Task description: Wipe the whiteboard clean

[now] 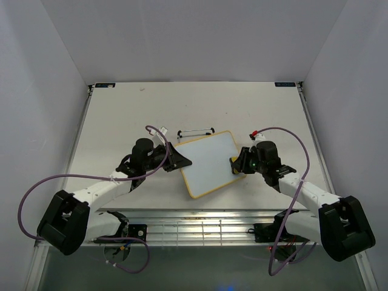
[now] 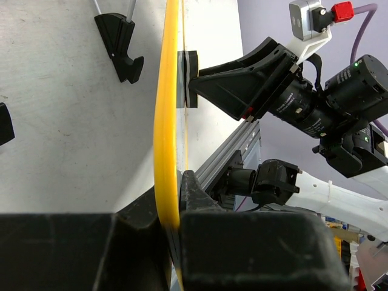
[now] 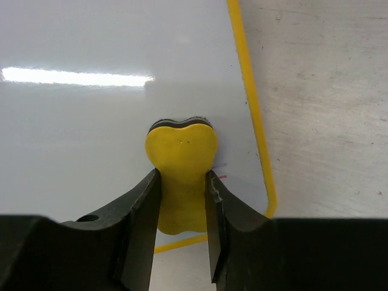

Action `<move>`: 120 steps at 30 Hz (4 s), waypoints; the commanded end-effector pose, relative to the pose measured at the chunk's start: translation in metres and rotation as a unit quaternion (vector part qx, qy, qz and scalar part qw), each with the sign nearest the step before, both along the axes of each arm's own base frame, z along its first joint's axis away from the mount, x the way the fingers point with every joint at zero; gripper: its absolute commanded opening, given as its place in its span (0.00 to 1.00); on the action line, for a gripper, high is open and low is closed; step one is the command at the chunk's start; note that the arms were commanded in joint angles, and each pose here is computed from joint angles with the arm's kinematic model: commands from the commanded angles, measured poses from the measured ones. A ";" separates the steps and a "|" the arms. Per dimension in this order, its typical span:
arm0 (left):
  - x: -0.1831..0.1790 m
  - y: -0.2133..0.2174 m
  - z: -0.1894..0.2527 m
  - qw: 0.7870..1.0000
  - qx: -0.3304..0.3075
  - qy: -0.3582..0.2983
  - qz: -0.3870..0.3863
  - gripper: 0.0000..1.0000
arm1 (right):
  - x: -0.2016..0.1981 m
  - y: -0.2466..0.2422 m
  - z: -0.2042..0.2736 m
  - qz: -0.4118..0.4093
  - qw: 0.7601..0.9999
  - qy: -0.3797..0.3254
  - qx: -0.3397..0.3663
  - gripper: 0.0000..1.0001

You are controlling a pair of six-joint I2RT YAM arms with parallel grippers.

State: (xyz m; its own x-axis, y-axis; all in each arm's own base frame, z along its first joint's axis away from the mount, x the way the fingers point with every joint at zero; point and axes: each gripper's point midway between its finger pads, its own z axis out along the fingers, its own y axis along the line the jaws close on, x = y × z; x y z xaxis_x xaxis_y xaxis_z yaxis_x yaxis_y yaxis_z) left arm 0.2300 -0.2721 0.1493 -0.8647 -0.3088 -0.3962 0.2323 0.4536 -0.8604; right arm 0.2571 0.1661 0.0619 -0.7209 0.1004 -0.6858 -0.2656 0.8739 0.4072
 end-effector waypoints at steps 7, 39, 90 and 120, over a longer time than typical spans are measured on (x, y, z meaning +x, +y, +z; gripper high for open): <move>-0.022 -0.013 0.043 0.995 -0.043 -0.050 -0.070 0.00 | -0.020 -0.043 -0.043 -0.016 0.994 0.098 -0.040 0.08; -0.013 -0.017 0.045 0.996 -0.041 -0.046 -0.059 0.00 | -0.145 0.194 0.073 0.281 0.956 -0.078 0.032 0.08; -0.032 0.023 0.102 0.991 -0.041 -0.128 0.018 0.00 | 0.176 -0.180 -0.009 -0.132 0.957 0.116 -0.230 0.38; 0.091 0.030 0.181 0.892 -0.045 -0.414 -0.175 0.00 | 0.050 -0.111 0.164 -0.097 0.983 -0.148 -0.045 0.91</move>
